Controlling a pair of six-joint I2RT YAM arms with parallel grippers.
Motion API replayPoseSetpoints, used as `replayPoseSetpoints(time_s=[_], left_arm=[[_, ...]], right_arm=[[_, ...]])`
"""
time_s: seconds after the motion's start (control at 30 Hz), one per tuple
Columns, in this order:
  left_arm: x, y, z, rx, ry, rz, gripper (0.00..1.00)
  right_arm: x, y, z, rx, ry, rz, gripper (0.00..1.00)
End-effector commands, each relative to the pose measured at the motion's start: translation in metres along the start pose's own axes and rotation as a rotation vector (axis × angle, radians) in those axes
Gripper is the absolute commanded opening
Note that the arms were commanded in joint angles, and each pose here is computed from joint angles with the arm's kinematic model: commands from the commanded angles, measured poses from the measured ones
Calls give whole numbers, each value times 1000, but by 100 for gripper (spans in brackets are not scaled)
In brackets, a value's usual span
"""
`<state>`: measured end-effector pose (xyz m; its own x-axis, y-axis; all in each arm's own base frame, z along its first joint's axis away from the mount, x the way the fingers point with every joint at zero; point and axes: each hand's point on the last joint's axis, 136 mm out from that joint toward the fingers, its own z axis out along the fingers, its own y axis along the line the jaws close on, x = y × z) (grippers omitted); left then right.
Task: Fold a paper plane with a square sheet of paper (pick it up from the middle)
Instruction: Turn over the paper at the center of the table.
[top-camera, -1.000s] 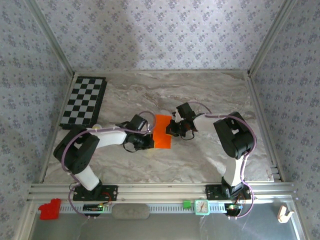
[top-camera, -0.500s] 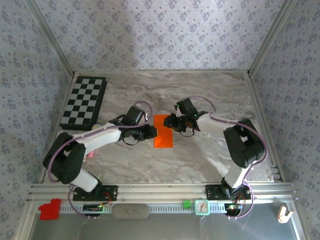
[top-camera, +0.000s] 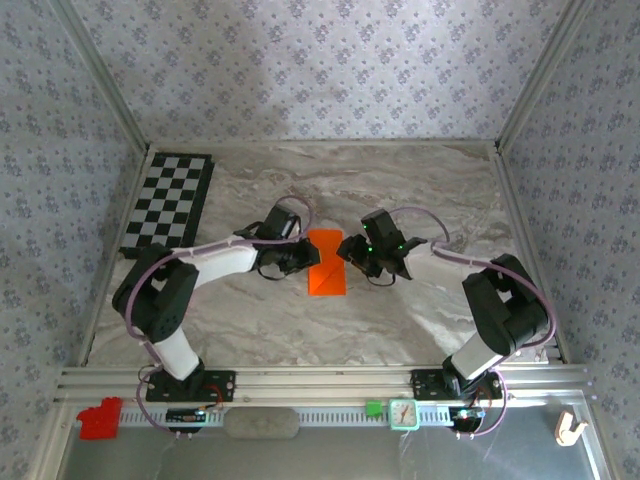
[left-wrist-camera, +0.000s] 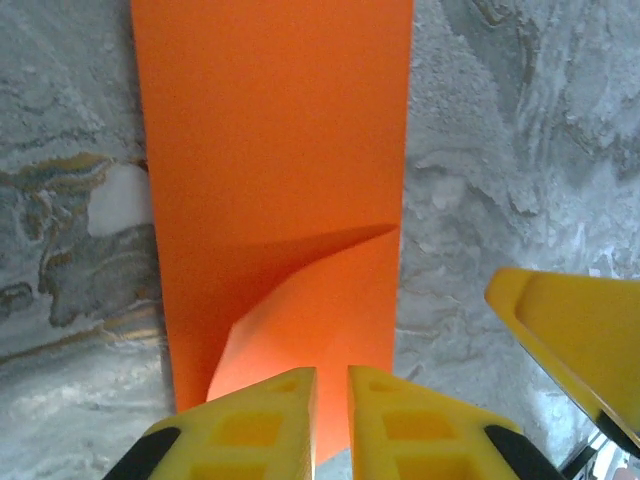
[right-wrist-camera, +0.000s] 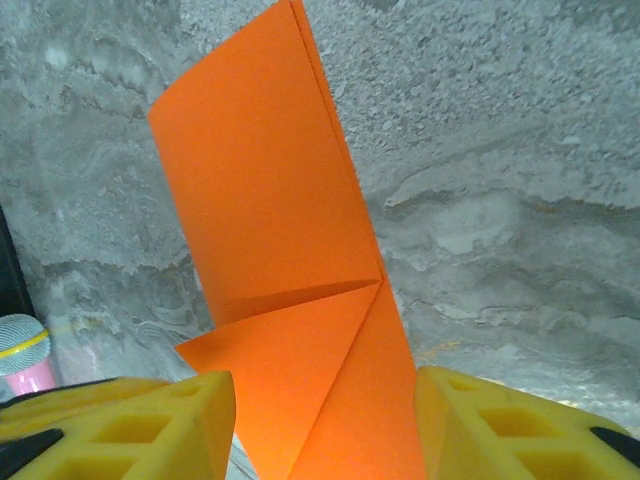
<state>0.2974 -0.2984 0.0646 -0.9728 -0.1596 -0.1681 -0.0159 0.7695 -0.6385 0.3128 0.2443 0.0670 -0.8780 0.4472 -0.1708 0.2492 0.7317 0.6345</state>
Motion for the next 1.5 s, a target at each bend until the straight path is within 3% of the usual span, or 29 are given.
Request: replayPoseSetpoints(time_s=[0.0, 0.63, 1.1, 1.47], left_arm=[[-18, -7, 2, 12, -40, -5, 15], [7, 56, 30, -140, 30, -188, 12], [14, 67, 33, -166, 48, -245, 11], [17, 70, 33, -182, 58, -263, 11]], right_arm=[[-2, 4, 2, -16, -18, 39, 51], [30, 8, 36, -37, 87, 66, 49], [37, 8, 47, -53, 122, 59, 42], [32, 21, 41, -167, 72, 8, 36]])
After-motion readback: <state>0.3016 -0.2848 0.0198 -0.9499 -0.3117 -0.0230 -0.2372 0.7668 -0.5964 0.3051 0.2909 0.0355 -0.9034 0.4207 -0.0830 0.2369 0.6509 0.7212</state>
